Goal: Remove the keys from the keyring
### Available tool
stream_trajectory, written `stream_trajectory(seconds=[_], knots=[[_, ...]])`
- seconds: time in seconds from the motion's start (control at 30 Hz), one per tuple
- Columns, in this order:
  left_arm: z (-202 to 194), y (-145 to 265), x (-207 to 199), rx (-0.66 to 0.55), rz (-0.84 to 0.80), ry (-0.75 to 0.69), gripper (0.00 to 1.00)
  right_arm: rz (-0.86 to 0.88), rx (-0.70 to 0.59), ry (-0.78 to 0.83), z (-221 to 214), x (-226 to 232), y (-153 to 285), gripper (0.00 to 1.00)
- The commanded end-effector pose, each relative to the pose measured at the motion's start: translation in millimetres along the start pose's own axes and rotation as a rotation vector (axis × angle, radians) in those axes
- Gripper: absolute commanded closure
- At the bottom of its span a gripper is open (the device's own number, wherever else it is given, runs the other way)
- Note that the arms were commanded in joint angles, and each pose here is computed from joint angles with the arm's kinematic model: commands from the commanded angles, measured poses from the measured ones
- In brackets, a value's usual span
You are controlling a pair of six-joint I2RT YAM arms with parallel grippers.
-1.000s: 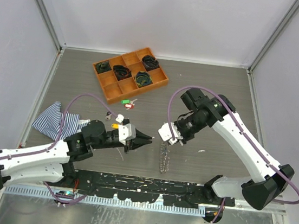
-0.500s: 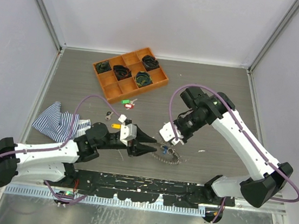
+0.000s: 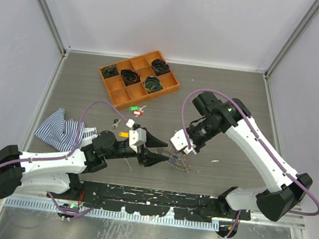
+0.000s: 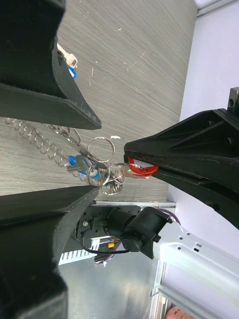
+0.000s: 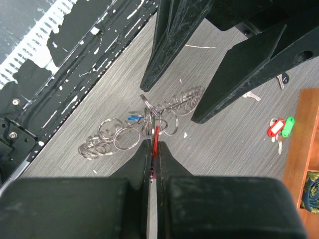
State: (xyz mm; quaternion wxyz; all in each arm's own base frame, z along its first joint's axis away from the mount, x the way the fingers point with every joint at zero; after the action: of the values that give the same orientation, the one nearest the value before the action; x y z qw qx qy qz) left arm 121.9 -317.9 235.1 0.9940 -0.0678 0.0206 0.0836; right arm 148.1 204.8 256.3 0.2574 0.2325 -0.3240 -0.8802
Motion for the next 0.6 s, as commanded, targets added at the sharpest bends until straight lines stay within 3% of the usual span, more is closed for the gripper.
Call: stream_trajectory(seconds=[0.0,0.2,0.37,0.57], knots=[[15,-4,3,-0.052,0.003,-0.041,0.49,-0.032,-0.060,0.036,15,-7,6,0.99],[17,-4,2,-0.046,-0.010,-0.078,0.49,-0.031,-0.069,0.034,16,-5,5,0.99],[24,9,-4,-0.058,-0.020,-0.111,0.37,-0.031,-0.070,0.032,16,-4,5,0.99],[27,6,-8,-0.056,-0.040,-0.086,0.36,-0.031,-0.085,0.030,18,-4,4,0.99]])
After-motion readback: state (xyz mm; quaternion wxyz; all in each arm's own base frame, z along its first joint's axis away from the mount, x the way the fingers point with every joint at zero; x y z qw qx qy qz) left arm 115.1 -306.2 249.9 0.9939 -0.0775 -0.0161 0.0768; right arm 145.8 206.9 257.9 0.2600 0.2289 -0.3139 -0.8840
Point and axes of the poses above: each gripper's point midway between its finger pads, its own y axis back along the fingers, its own x axis along the line the jaws close on, z = x × y, the point moved 3 cm from there along y, back along the fingers, and after that the axes turned 1 degree about -y, right-handed, at the moved point
